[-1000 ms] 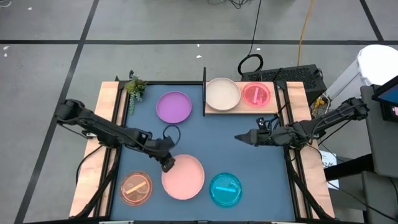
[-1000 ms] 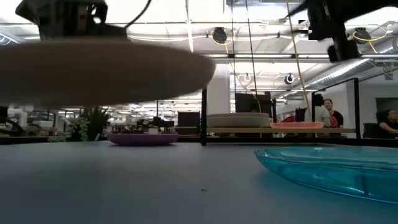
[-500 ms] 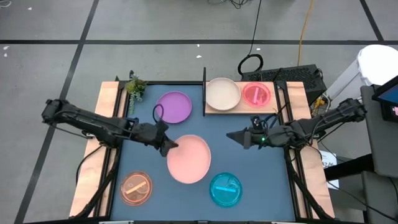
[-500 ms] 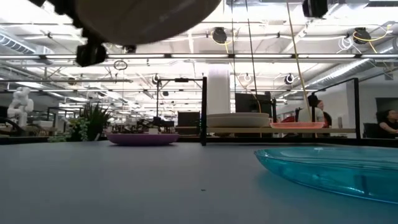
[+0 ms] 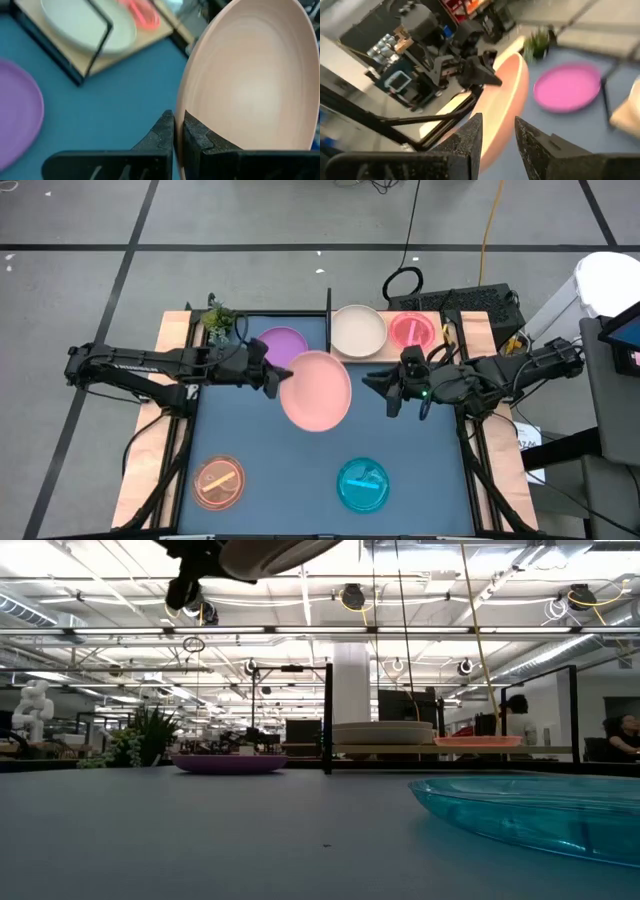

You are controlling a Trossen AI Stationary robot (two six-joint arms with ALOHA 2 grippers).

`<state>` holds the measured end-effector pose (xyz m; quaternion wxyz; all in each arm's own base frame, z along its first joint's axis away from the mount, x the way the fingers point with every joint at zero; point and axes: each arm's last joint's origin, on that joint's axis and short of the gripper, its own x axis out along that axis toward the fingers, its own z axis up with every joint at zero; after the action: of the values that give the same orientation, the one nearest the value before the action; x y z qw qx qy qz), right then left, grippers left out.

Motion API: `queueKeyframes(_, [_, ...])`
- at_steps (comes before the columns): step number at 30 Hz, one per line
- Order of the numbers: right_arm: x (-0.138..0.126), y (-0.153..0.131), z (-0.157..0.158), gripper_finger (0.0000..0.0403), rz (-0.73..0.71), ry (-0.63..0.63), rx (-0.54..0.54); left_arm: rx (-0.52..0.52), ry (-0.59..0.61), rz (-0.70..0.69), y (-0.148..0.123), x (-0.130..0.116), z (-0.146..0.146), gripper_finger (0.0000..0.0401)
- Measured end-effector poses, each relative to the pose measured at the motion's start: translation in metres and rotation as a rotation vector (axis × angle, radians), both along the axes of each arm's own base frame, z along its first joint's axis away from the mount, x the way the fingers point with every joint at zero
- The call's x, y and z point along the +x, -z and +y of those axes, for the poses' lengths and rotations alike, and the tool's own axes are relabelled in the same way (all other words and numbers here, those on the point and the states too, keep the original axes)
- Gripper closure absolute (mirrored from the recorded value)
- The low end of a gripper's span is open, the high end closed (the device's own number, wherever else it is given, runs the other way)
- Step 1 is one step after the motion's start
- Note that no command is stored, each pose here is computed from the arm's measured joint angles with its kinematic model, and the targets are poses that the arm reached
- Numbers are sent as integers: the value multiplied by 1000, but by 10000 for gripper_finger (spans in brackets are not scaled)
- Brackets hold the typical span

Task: Place and stack plates onto a shelf
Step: Stack the orange plate on top of the white plate on the shelf

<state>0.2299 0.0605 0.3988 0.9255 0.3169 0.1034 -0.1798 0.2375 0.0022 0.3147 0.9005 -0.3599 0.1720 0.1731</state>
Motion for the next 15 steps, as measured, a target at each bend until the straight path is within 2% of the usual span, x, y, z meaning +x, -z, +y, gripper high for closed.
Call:
queueKeyframes(6, [5,-7,-6,303,34,-32,-230,110,-37,-88,-13,3,10,390])
queueKeyframes(10, [13,-6,-7,303,66,-6,-392,142,-62,-78,-11,6,13,390])
queueKeyframes(15, [23,0,-9,303,107,39,-463,148,-147,-70,-9,8,16,390])
